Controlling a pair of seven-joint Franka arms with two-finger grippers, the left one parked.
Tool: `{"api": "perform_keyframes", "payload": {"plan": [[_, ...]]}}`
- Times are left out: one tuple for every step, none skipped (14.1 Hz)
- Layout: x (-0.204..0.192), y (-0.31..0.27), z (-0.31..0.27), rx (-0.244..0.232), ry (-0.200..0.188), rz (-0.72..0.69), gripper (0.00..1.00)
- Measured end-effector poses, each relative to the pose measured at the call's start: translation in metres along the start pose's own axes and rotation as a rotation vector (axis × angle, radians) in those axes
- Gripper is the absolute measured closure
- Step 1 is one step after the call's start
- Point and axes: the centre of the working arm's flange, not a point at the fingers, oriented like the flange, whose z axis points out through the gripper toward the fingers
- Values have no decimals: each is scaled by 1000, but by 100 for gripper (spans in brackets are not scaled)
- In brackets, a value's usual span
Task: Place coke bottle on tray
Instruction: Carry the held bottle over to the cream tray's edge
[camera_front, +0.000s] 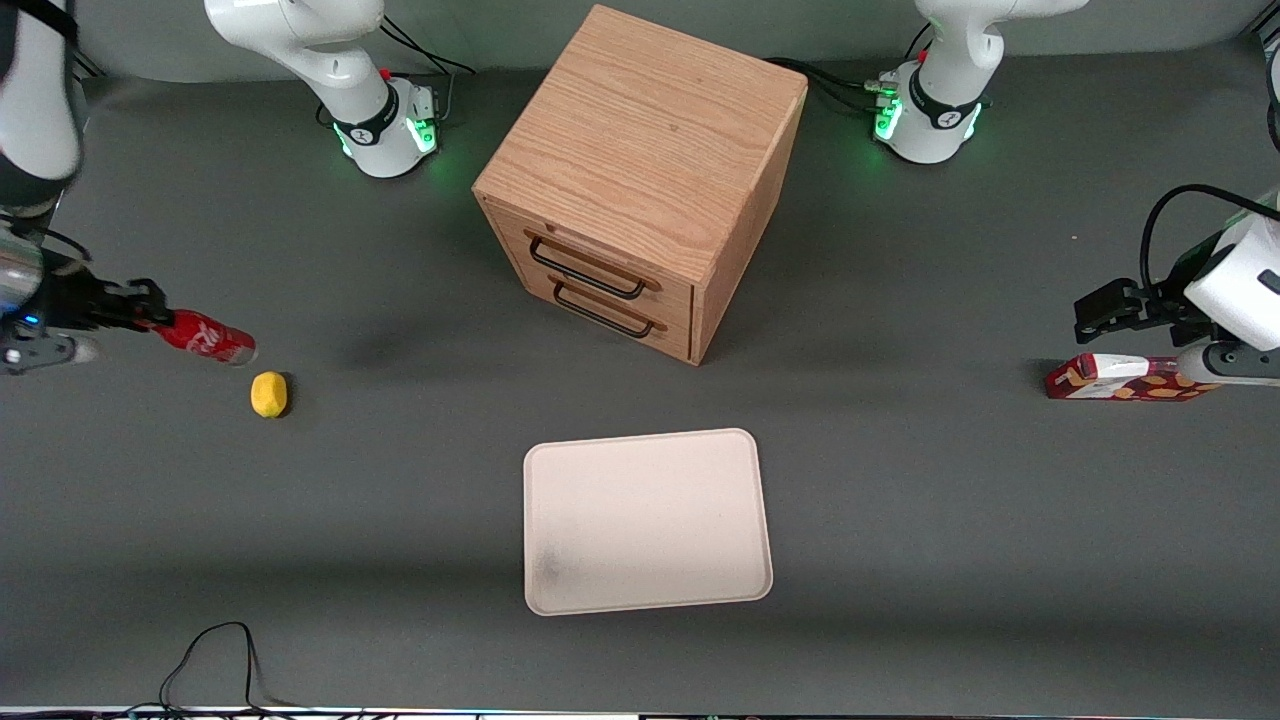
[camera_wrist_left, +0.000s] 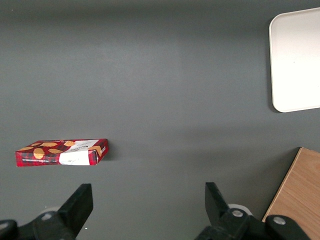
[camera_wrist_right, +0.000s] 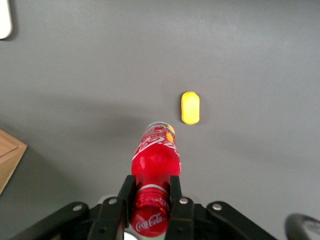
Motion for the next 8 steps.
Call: {"api": "perform_keyframes", "payload": {"plan": [[2, -1, -20, -3, -4, 8, 69], [6, -2, -36, -6, -8, 23, 69], [13, -4, -48, -9, -14, 41, 69], [22, -7, -57, -10, -22, 56, 69], [33, -12, -60, -13, -28, 67, 69], [46, -18, -61, -16, -29, 71, 69], [61, -26, -58, -19, -30, 67, 69], [76, -36, -51, -22, -34, 65, 69]]}}
